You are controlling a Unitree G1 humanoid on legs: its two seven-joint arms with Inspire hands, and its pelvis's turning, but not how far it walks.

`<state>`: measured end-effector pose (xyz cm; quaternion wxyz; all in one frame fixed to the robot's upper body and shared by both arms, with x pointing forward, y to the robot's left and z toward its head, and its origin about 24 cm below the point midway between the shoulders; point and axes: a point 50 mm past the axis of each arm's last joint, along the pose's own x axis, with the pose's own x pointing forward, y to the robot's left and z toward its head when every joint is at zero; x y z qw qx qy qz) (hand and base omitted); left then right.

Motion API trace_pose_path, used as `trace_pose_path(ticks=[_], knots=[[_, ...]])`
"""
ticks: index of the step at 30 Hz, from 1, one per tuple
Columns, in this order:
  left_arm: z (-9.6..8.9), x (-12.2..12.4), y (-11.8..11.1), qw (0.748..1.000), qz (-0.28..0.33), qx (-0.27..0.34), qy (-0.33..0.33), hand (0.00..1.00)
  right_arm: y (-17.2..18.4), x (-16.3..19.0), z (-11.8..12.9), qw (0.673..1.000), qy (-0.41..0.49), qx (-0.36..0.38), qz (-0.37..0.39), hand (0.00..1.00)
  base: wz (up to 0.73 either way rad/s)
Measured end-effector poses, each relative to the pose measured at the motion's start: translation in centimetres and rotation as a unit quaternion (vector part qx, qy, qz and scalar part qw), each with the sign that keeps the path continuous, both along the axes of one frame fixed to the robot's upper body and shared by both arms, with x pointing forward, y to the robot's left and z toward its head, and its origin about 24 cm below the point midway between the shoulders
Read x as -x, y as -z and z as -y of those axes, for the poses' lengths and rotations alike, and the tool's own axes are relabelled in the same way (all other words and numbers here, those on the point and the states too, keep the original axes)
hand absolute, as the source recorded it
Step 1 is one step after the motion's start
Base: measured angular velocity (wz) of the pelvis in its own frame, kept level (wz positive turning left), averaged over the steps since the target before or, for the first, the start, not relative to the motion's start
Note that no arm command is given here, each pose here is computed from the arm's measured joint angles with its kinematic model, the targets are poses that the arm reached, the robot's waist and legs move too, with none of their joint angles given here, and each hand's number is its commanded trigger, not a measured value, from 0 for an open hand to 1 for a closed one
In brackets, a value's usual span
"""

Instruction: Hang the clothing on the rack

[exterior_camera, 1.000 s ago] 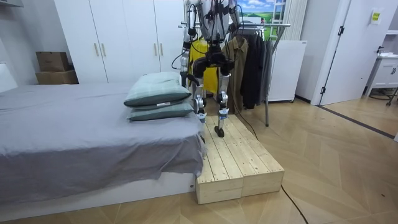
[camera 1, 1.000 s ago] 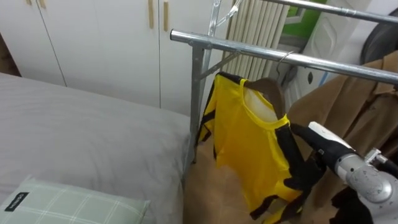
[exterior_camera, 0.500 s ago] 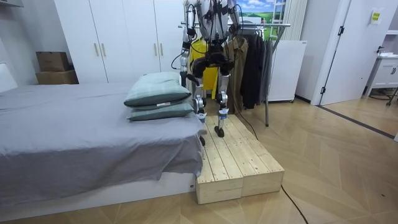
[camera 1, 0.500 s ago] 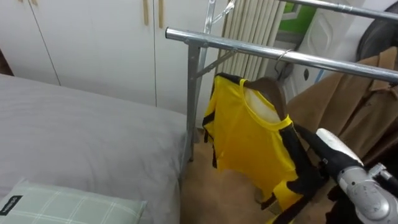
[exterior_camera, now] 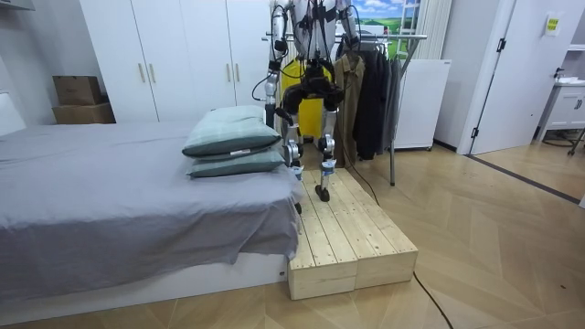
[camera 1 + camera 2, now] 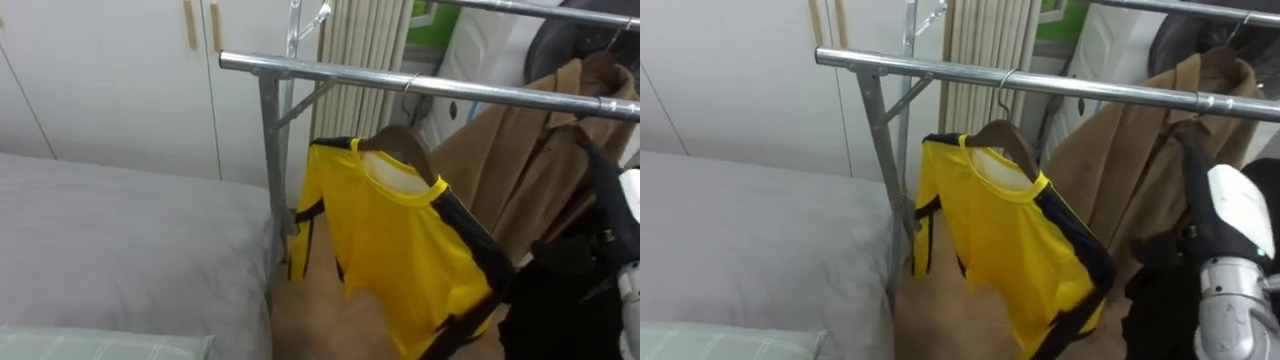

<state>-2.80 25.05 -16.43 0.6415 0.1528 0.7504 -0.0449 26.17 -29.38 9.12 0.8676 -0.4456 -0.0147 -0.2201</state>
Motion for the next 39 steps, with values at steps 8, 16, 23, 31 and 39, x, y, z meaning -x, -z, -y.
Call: trace_pose_path(ticks=[8,16,23,31,39], knots=[[0.5,0.6,-0.1,1.0,0.014,0.004,0.0,0.0,0.1,3.1,1.0,0.998,0.033,-0.009,0.049,0.0,-0.07],[0.6,0.4,-0.2,1.0,0.027,0.007,0.003,0.0,4.3,5.5,1.6,0.989,0.079,-0.122,0.019,0.0,-0.06],[1.2,0.6,0.0,0.999,0.03,0.009,-0.008,0.0,13.0,11.6,0.9,0.94,0.169,-0.273,-0.115,0.0,-0.03],[2.1,1.0,0.2,0.999,0.036,0.01,-0.03,0.0,19.7,16.9,-1.2,0.843,0.238,-0.435,-0.209,0.0,-0.08],[2.4,1.5,0.5,0.998,0.042,0.019,-0.041,0.0,22.6,20.5,-2.4,0.791,0.268,-0.484,-0.263,0.0,-0.04]])
